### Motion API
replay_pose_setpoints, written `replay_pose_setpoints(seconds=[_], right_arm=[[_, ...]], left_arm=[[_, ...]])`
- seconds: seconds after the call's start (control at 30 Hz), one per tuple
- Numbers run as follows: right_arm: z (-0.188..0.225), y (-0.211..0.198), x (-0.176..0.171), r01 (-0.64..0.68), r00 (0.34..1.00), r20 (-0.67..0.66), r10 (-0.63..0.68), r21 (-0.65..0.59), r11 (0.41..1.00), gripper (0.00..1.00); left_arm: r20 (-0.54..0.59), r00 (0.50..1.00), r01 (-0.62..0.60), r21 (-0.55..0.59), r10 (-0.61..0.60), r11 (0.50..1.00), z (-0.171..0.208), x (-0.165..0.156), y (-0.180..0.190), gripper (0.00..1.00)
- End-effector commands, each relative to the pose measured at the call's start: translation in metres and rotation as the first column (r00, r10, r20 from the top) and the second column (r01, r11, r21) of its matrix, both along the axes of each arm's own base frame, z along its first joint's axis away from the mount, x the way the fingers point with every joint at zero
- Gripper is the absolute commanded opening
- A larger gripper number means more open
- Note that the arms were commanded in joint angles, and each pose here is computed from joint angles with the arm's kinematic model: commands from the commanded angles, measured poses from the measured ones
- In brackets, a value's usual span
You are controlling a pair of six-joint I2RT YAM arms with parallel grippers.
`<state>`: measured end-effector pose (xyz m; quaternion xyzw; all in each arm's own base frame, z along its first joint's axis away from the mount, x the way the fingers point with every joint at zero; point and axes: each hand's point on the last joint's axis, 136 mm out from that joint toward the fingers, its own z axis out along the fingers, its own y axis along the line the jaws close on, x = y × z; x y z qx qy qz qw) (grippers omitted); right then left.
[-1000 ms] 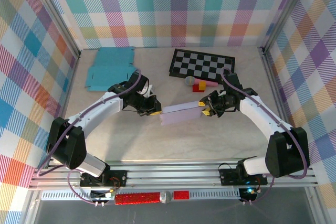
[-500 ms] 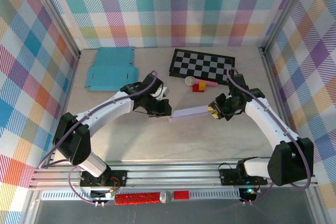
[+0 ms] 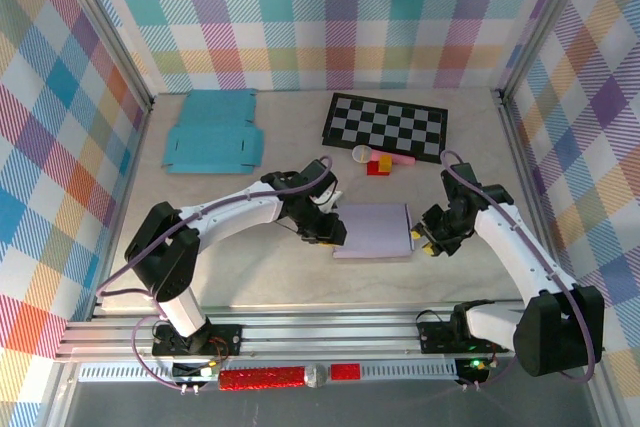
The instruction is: Fold the paper box
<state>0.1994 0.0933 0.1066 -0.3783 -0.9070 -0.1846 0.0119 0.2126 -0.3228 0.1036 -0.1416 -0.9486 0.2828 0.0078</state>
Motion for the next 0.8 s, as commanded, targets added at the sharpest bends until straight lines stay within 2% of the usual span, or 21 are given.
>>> replay_pose_setpoints(seconds=[0.0,0.07,0.13,0.33,0.5,0.67,0.77], right_arm=[[0.004,0.002,0.013,-0.068,0.995,0.080,0.067,0.002,0.998,0.43],[-0.002,0.006,0.019,-0.129,0.987,0.096,0.128,0.007,0.992,0.49],[-0.010,0.008,0.023,-0.183,0.979,0.091,0.182,0.002,0.983,0.51],[-0.005,0.014,0.035,-0.244,0.961,0.134,0.240,0.008,0.970,0.54],[0.000,0.014,0.039,-0.261,0.959,0.119,0.259,0.003,0.965,0.54],[0.017,0.013,0.047,-0.255,0.953,0.163,0.254,-0.012,0.967,0.54],[0.029,0.014,0.052,-0.253,0.949,0.189,0.251,-0.015,0.967,0.53]], left_arm=[[-0.012,0.994,-0.111,-0.004,0.111,0.994,0.007,0.015,0.006,0.37],[-0.050,0.981,-0.189,0.017,0.190,0.982,-0.006,0.026,0.016,0.43],[-0.112,0.965,-0.238,0.024,0.239,0.971,-0.021,0.033,0.022,0.44],[-0.139,0.957,-0.256,0.006,0.254,0.967,-0.036,0.052,0.008,0.44],[-0.167,0.947,-0.274,0.013,0.273,0.962,-0.049,0.053,0.004,0.40],[-0.178,0.947,-0.272,-0.014,0.265,0.962,-0.049,0.050,-0.014,0.37],[-0.188,0.943,-0.287,-0.033,0.276,0.957,-0.052,0.048,-0.028,0.32]])
